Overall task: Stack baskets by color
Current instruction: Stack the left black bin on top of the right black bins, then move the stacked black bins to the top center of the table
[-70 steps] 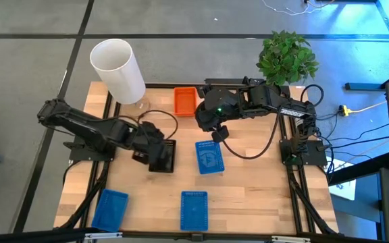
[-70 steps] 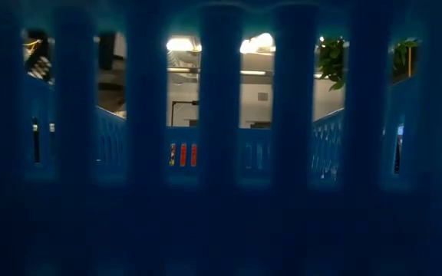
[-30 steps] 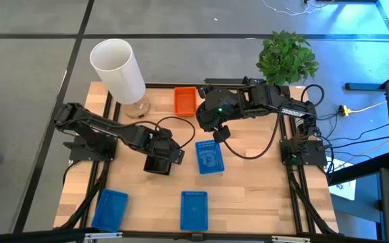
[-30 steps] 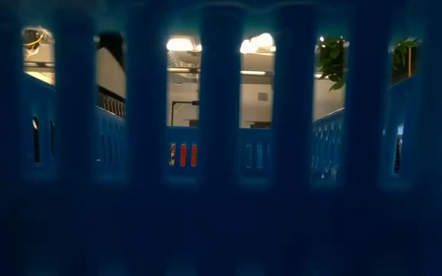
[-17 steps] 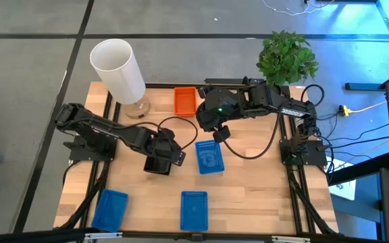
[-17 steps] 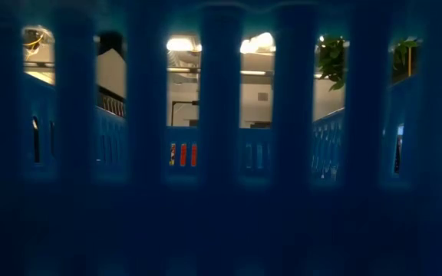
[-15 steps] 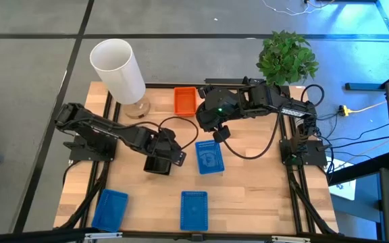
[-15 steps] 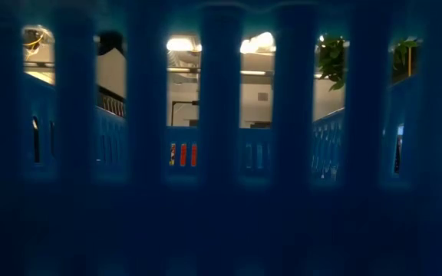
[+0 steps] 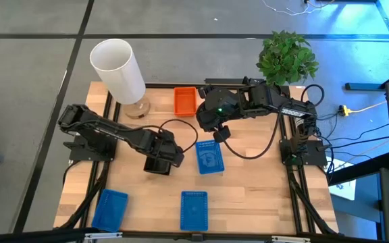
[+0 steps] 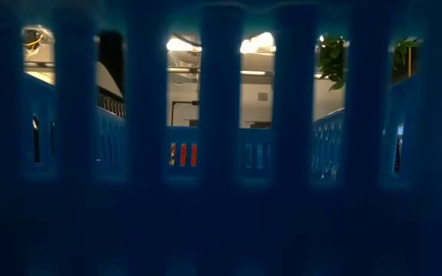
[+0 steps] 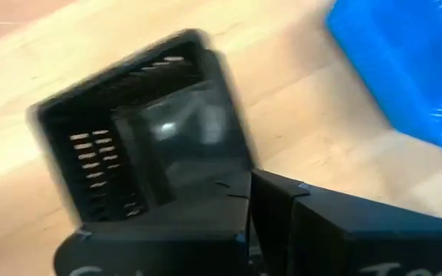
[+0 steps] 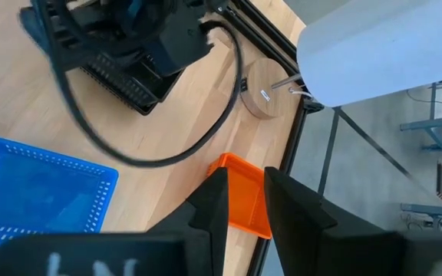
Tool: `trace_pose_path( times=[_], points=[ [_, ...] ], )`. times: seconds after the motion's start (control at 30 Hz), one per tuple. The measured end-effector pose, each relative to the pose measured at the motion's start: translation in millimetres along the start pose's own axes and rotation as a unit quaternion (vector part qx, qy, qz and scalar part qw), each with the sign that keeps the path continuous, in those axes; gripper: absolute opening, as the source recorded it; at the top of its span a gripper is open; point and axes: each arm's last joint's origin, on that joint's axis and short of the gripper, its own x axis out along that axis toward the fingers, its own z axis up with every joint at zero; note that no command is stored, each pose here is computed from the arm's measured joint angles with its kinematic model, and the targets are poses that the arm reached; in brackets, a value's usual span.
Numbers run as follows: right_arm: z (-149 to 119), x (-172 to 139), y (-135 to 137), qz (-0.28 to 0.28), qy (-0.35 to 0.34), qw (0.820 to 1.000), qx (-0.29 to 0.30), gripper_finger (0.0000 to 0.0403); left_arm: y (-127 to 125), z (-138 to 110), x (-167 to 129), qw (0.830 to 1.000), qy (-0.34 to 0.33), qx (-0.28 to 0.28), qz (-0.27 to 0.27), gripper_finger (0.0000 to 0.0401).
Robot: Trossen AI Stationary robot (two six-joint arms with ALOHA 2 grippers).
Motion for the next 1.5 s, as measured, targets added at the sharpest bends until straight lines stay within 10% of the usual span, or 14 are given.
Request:
trace_pose_path(
  times=[0.4, 0.83, 1.5],
  points=[
    [-1.7, -0.2, 1.0, 0.006, 0.008, 1.000, -0.002, 0.0087, -3.6, 0.8, 10.7, 1.000, -0.006, 0.002, 0.009, 0.0000],
    [-7.8, -6.8, 3.2, 0.048, 0.009, 0.995, 0.088, 0.0088, 36.6, 16.7, -94.8, 0.994, -0.086, 0.048, -0.056, 0.0000],
    [7.9, 34.7, 1.7, 0.040, -0.014, 0.982, 0.186, 0.0172, 82.3, 13.6, -131.9, 0.978, -0.059, 0.192, -0.048, 0.0000]
  ],
)
